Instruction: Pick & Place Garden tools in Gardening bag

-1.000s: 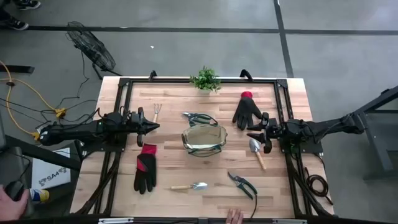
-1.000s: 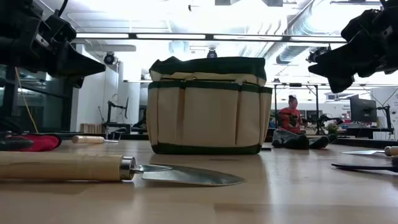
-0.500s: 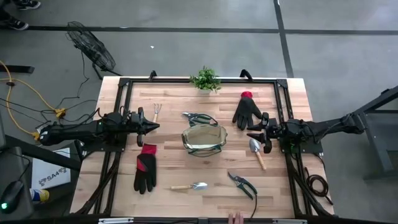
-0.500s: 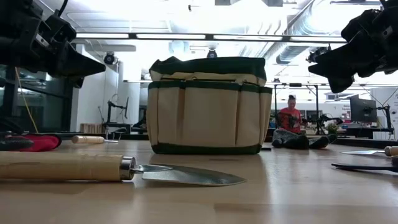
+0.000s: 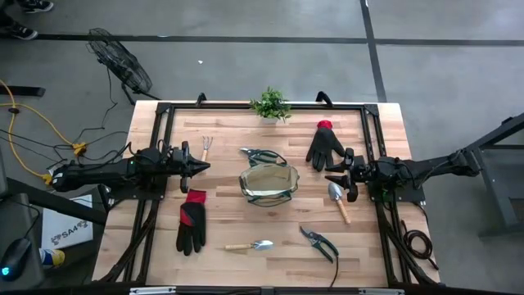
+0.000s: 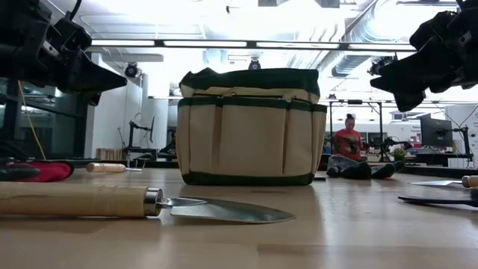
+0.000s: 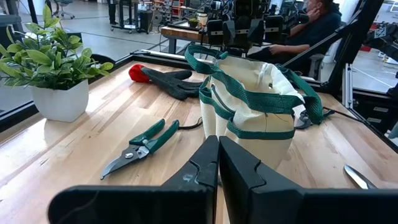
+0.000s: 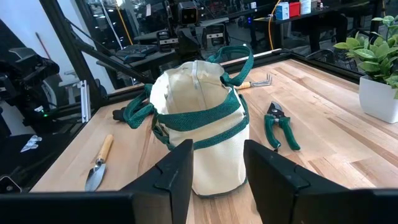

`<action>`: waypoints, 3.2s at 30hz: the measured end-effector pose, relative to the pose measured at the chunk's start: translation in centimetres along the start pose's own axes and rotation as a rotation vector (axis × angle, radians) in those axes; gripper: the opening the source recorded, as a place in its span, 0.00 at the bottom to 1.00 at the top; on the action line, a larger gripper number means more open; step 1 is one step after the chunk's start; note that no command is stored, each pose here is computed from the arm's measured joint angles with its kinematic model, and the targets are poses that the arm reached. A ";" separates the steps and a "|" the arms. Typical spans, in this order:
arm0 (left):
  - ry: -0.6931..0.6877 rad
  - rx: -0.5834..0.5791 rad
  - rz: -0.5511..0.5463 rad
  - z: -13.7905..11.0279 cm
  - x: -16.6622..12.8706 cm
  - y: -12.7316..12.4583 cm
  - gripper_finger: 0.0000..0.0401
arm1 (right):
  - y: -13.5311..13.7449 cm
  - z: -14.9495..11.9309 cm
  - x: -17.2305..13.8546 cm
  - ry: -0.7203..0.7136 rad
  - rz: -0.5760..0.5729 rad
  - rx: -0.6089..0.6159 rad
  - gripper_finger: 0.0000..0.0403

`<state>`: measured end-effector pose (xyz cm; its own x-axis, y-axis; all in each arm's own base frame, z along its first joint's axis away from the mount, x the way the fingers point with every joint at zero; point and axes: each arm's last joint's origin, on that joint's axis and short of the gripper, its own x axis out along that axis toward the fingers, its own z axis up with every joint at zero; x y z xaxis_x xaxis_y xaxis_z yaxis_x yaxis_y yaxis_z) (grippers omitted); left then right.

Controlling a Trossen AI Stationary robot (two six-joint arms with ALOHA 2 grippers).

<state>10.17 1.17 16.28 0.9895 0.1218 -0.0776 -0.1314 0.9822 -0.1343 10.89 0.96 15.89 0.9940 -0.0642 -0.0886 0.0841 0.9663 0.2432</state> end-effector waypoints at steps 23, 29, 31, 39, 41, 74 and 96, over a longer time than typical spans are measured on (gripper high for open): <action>0.000 0.000 0.000 0.0 0.0 0.0 0.03 | 0.0 0.0 0.0 0.003 0.016 0.004 0.33; 0.000 0.000 0.000 0.0 0.0 0.0 0.03 | -0.1 0.5 0.0 -0.069 -0.039 0.379 0.33; 0.000 0.000 0.000 0.0 0.0 0.0 0.03 | -0.1 0.5 0.0 -0.067 -0.032 0.419 0.33; 0.000 0.000 0.000 0.0 0.0 0.0 0.03 | -0.1 0.9 0.0 -0.112 -0.021 0.425 0.33; 0.000 0.000 0.000 0.0 0.0 0.0 0.03 | -0.2 1.1 0.0 -0.122 -0.022 0.440 0.33; 0.001 0.000 0.000 0.0 0.0 0.0 0.03 | 0.0 2.4 2.8 0.128 -0.052 0.662 0.33; 0.000 0.000 0.000 0.0 0.0 0.0 0.03 | 2.5 2.7 2.5 0.124 0.085 0.915 0.33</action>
<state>10.18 1.17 16.28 0.9895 0.1216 -0.0777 -0.1312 0.9822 -0.1347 13.82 2.50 18.89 0.9892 0.0758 -0.1254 0.0863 0.3899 0.9168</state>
